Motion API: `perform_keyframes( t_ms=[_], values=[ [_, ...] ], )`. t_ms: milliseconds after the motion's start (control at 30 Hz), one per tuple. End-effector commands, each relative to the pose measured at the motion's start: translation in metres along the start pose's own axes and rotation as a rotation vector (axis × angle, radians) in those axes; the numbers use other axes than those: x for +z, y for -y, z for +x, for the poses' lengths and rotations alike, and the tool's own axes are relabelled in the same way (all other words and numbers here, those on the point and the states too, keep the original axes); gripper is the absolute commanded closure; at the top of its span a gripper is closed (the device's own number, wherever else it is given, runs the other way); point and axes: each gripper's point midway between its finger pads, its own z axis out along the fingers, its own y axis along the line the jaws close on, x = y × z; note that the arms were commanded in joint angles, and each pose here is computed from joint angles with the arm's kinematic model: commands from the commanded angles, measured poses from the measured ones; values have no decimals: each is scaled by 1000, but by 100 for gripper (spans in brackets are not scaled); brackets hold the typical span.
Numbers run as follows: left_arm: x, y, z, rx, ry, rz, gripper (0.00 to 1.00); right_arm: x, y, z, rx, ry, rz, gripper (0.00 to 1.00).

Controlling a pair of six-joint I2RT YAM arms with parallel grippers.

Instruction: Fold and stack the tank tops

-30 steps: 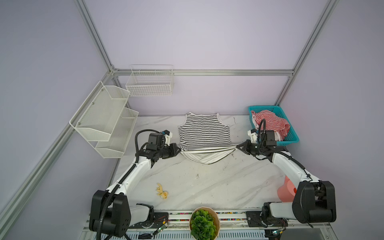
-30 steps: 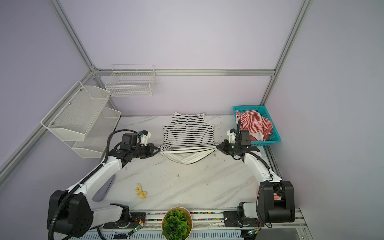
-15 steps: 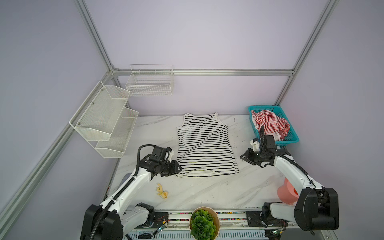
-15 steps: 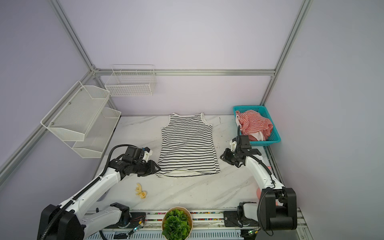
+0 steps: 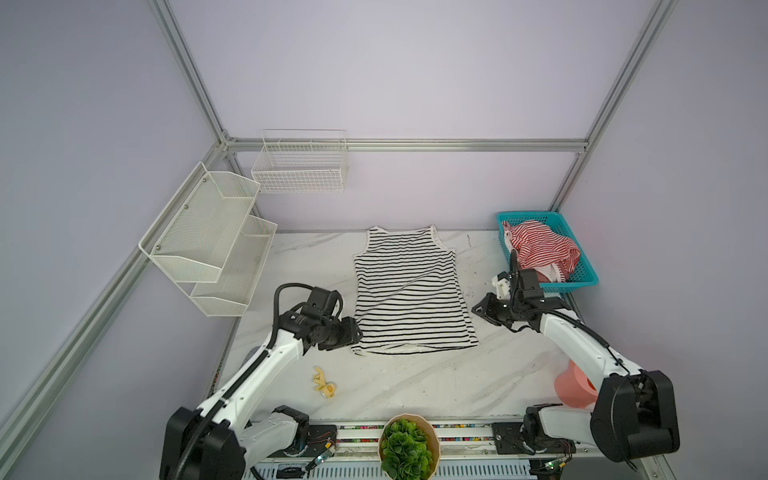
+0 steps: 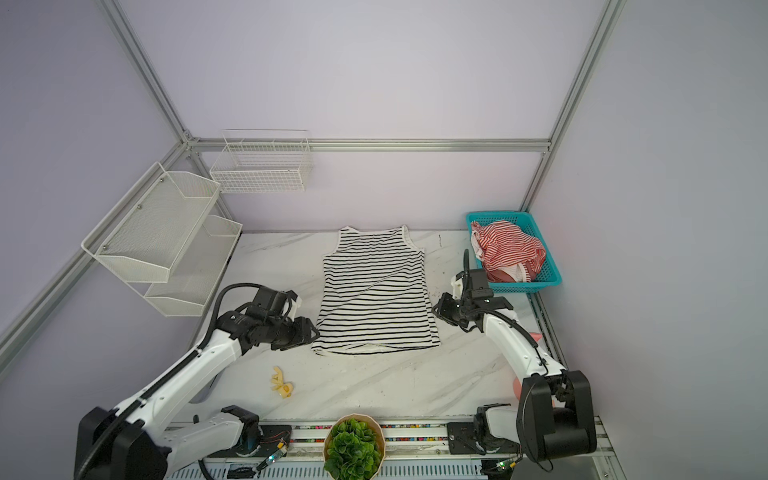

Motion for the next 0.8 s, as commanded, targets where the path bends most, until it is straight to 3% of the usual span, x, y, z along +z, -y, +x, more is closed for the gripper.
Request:
perform_keyframes(
  t_ms=[0, 133, 333, 567, 767],
  values=[
    [-10, 48, -106, 149, 209, 33, 50, 35, -34, -4, -25, -11, -69, 77],
    [28, 66, -182, 177, 172, 25, 58, 78, -43, 15, -58, -101, -57, 77],
    [90, 75, -251, 168, 141, 59, 63, 104, -35, 29, -47, -145, -31, 79],
    [143, 60, -264, 144, 109, 38, 65, 112, -5, 47, -49, -205, 74, 83],
    [171, 30, -249, 92, 69, -20, 67, 114, 17, 49, -31, -224, 150, 77]
  ],
)
